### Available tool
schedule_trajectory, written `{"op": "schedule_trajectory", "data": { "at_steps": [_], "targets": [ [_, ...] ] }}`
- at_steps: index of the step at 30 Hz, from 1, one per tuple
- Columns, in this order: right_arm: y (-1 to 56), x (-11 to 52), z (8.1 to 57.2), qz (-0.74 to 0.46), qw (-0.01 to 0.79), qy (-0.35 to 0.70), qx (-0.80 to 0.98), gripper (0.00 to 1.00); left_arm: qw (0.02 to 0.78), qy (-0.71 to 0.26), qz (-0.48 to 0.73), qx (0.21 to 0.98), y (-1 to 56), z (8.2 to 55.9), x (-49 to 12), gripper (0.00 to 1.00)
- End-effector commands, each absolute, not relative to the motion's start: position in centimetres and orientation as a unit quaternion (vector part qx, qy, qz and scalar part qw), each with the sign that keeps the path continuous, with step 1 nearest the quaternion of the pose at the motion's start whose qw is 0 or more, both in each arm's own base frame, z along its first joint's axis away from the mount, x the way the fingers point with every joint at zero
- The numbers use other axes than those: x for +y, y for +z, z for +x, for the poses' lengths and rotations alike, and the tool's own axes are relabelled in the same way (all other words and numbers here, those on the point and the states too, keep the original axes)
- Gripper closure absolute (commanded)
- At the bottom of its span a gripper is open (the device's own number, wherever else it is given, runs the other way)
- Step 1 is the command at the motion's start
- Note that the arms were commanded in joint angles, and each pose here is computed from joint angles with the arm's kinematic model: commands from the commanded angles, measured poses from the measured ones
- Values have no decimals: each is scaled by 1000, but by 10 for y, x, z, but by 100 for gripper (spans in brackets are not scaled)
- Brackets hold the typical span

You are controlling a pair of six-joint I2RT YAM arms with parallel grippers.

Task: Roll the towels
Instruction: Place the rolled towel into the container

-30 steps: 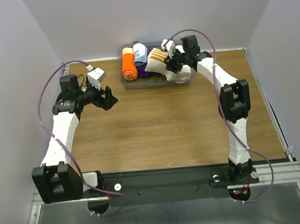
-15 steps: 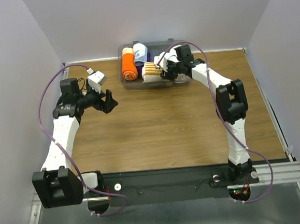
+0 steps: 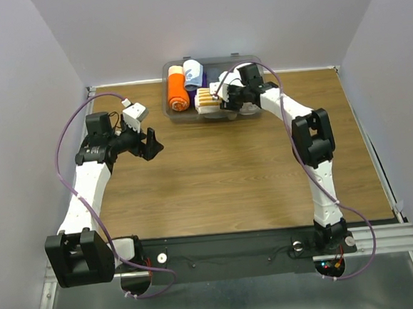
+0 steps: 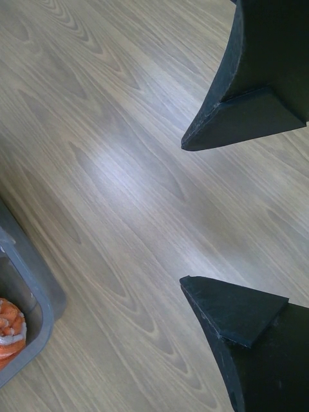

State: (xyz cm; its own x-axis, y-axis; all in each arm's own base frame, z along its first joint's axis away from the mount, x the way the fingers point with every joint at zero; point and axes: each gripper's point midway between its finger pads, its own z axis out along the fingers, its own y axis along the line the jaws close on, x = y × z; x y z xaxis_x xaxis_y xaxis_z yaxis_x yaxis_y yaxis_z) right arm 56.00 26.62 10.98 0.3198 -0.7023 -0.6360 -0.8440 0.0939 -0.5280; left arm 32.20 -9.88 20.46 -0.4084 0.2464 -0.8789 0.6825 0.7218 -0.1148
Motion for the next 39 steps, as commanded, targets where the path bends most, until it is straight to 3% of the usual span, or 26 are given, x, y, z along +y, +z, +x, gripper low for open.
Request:
{"op": "schedule_trajectory", "data": {
  "at_steps": [1, 11, 18, 20, 22, 24, 25, 32, 33, 34, 39],
  "targets": [
    [69, 268, 528, -694, 383, 123, 597, 99, 479, -232, 299, 792, 213, 320, -100, 10],
    [44, 258, 501, -715, 290, 124, 624, 90, 474, -244, 295, 793, 207, 319, -103, 10],
    [35, 263, 511, -705, 287, 118, 637, 67, 473, -243, 295, 794, 205, 318, -102, 10],
    [33, 264, 513, -701, 287, 119, 642, 58, 471, -243, 294, 795, 204, 317, -102, 10],
    [38, 265, 515, -696, 293, 120, 644, 42, 467, -244, 294, 797, 202, 317, -102, 10],
    [43, 267, 514, -696, 298, 122, 642, 39, 467, -243, 296, 797, 202, 317, -102, 10],
    [48, 269, 515, -695, 303, 124, 640, 30, 464, -244, 296, 799, 200, 317, -102, 10],
    [67, 271, 513, -690, 317, 127, 638, 16, 465, -244, 298, 797, 202, 317, -102, 10],
    [70, 272, 513, -692, 319, 125, 635, 6, 465, -243, 297, 798, 202, 316, -102, 10],
    [72, 272, 513, -691, 320, 125, 636, 4, 466, -242, 298, 797, 203, 316, -102, 10],
    [89, 276, 515, -688, 337, 128, 630, 0, 467, -244, 297, 797, 204, 316, -102, 10]
  ]
}}
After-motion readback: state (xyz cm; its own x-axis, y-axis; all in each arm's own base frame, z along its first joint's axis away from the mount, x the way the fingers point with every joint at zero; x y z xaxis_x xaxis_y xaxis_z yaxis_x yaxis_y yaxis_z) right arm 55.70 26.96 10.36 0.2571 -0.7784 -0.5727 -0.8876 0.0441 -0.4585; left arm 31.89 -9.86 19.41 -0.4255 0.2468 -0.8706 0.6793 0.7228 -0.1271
